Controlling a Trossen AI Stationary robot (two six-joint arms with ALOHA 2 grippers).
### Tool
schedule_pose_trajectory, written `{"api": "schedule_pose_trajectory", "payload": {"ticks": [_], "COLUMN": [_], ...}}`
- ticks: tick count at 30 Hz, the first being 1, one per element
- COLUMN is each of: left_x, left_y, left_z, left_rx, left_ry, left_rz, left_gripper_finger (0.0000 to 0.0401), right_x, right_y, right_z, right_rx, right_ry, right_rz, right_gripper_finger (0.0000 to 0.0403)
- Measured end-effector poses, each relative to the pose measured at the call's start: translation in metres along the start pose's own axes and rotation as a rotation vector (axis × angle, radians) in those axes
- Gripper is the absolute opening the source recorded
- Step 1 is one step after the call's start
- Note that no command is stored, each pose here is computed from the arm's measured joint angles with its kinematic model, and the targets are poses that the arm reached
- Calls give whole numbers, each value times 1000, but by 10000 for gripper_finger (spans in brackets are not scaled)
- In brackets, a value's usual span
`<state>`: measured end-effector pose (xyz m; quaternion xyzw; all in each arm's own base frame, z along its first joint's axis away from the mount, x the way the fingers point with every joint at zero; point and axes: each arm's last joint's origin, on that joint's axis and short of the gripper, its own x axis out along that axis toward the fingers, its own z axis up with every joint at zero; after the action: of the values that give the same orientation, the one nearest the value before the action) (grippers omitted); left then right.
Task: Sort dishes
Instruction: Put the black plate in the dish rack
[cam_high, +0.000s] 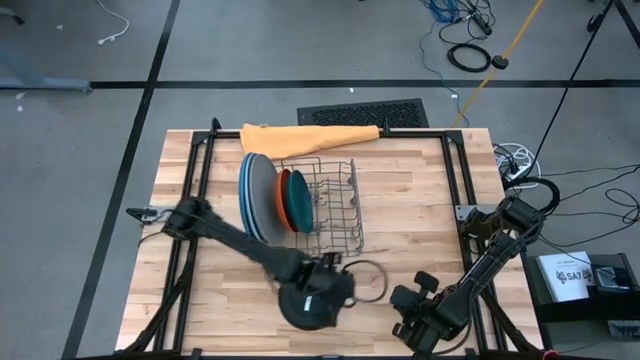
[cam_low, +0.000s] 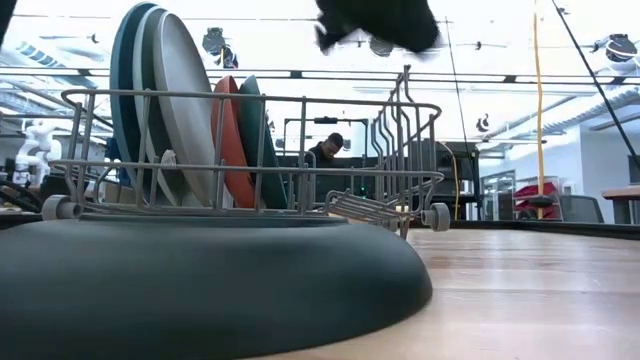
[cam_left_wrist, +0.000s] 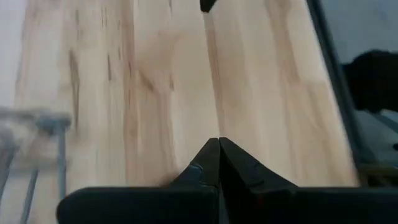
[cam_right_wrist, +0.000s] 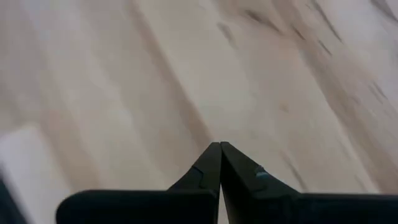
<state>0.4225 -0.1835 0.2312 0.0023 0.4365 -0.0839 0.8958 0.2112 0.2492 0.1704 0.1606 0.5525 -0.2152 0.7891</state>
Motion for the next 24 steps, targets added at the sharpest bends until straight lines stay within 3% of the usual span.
{"api": "schedule_pose_trajectory", "payload": {"ticks": [6,12,19,24], "left_x": [-53,-62,-48,-31], "left_y": [-41,-88,-120,-129], "left_z": [-10,-35,-99,-155], "left_rx": [-63,-69,-220,-409], "left_ry": [9,-27,-180,-291], "left_rz": [51,141,371,398], "left_gripper_finger": [5,5,5,11], "right_x": [-2,3,43,71], "right_y": [19,33,45,48], "right_z": [10,22,28,29], "right_rx": [-61,-222,-376,-424], "right_ry": [-208,-385,-410,-396], "right_rz": [159,200,148,103], "right_gripper_finger": [0,0,6,47]}}
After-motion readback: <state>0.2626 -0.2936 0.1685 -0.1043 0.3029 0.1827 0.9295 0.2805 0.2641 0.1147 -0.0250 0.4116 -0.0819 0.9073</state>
